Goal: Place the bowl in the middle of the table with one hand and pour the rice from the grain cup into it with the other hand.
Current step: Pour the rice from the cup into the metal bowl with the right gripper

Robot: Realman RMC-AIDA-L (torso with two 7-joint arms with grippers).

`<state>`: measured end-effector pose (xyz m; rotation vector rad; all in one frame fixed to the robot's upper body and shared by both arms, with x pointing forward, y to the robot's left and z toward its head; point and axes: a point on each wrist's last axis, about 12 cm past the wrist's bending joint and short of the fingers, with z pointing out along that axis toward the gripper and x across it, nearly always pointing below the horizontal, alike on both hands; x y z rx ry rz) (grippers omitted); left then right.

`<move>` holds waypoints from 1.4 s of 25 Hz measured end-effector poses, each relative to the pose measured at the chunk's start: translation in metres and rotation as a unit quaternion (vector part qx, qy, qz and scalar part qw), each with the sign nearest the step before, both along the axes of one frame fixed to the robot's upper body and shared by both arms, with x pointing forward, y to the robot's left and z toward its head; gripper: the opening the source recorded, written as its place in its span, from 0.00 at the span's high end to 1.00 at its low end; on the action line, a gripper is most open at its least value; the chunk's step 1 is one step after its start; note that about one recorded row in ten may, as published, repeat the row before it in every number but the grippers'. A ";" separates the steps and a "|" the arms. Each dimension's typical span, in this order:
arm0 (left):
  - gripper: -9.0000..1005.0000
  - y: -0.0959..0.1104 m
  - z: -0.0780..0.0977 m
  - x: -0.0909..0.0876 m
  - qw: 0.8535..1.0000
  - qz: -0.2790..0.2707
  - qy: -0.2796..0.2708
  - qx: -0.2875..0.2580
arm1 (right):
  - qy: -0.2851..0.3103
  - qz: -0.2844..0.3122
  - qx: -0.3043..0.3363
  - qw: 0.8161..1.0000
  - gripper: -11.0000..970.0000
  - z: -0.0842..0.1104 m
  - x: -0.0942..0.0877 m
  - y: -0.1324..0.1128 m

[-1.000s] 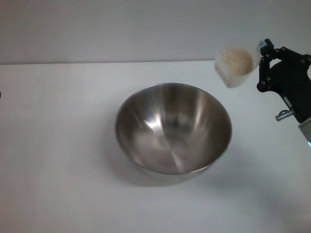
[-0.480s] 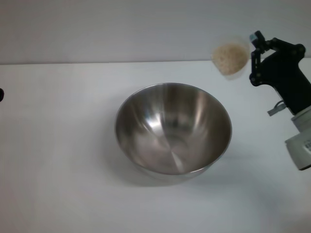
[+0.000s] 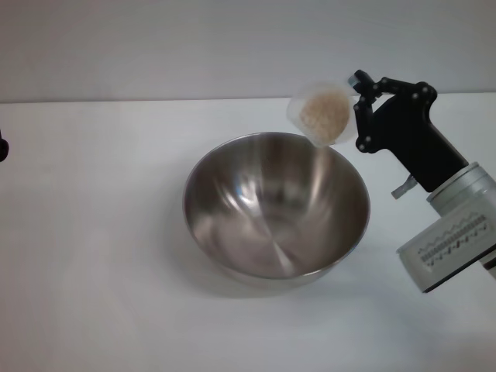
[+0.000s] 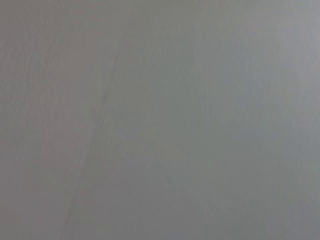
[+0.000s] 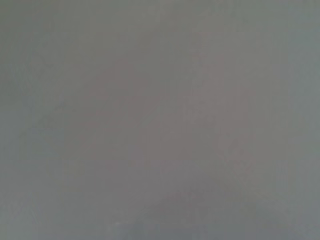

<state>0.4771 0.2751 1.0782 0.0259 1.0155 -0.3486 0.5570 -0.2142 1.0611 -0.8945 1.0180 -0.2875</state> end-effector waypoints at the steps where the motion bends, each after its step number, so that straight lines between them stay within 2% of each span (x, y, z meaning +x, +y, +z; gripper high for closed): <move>1: 0.82 0.000 0.000 0.000 1.000 0.000 0.000 0.000 | 0.000 0.000 0.000 1.000 0.98 0.000 0.000 0.000; 8: 0.82 0.000 0.000 0.000 1.000 -0.003 0.001 -0.003 | -0.051 -0.012 -0.052 0.997 0.98 0.002 -0.006 0.003; 16: 0.82 0.000 -0.001 -0.002 1.000 -0.005 0.002 -0.005 | -0.102 -0.017 -0.135 0.985 0.98 0.000 -0.010 0.013; 20: 0.82 -0.001 -0.001 -0.003 1.000 -0.006 0.001 -0.006 | -0.129 -0.019 -0.195 0.972 0.98 -0.003 -0.011 0.018; 26: 0.82 -0.001 -0.001 -0.004 1.000 -0.009 0.003 -0.009 | -0.147 -0.024 -0.237 0.960 0.98 -0.006 -0.011 0.019; 35: 0.82 0.000 -0.001 -0.004 1.000 -0.009 0.003 -0.010 | -0.201 -0.020 -0.302 0.932 0.98 -0.005 -0.013 0.023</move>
